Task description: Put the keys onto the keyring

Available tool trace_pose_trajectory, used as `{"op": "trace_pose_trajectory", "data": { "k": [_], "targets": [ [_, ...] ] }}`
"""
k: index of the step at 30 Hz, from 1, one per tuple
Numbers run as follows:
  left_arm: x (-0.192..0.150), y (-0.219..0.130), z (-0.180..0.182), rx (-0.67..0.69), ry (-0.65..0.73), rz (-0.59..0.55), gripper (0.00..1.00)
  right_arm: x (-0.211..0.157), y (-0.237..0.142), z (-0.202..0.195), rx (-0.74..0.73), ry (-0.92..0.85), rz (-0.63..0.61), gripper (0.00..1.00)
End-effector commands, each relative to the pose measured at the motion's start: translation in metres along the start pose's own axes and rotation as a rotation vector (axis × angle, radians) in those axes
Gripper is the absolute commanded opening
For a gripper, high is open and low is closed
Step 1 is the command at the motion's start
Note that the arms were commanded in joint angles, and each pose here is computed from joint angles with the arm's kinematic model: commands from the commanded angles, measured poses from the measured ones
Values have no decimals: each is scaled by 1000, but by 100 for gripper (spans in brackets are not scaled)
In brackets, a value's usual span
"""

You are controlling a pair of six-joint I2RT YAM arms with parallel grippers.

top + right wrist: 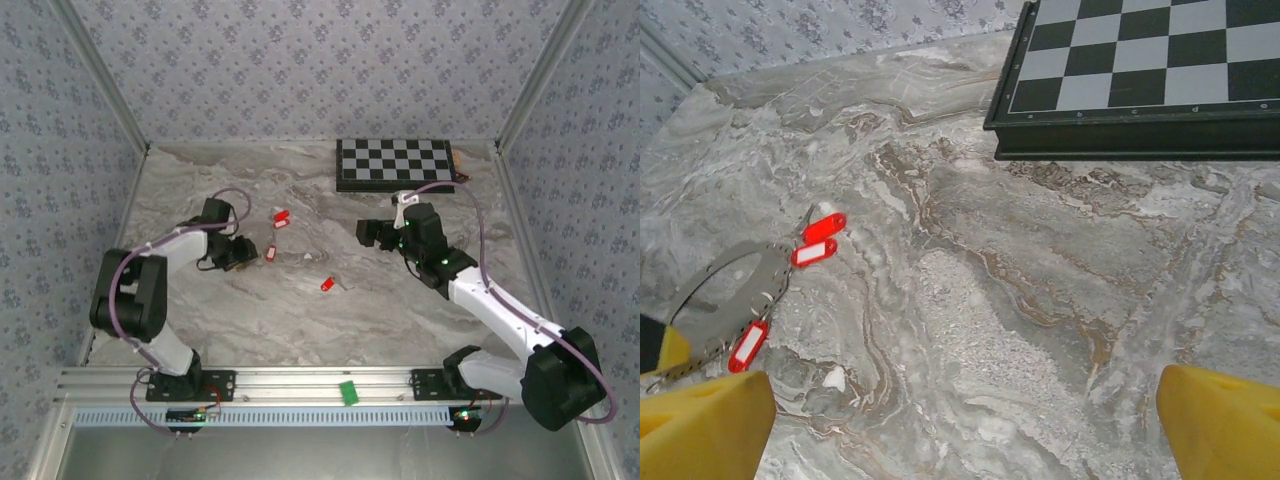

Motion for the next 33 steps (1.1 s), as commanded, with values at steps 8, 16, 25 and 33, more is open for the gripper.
{"op": "trace_pose_trajectory", "data": {
  "k": [8, 16, 25, 33],
  "targets": [
    [-5, -42, -21, -28, 130, -82, 50, 18, 1, 11, -34, -16, -49, 99],
    [-4, -35, -30, -7, 188, -72, 50, 22, -5, 7, -124, 14, -26, 100],
    [7, -28, -32, 117, 305, -34, 45, 20, -4, 12, -61, 9, -19, 99],
    [-14, -25, -21, 217, 297, -3, 40, 19, 0, 12, -59, 13, -22, 100]
  ]
}}
Point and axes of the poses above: each hand's point on the last joint's axis, 136 mm out from that joint toward the fingers, its own y axis out along the fingers, its own z axis along the line the jaws close on, x = y × z, the point moved 8 cm from there along -y, back along the fingers, and after that the axes turned 5 degrees about -y, right-handed, at the moved point
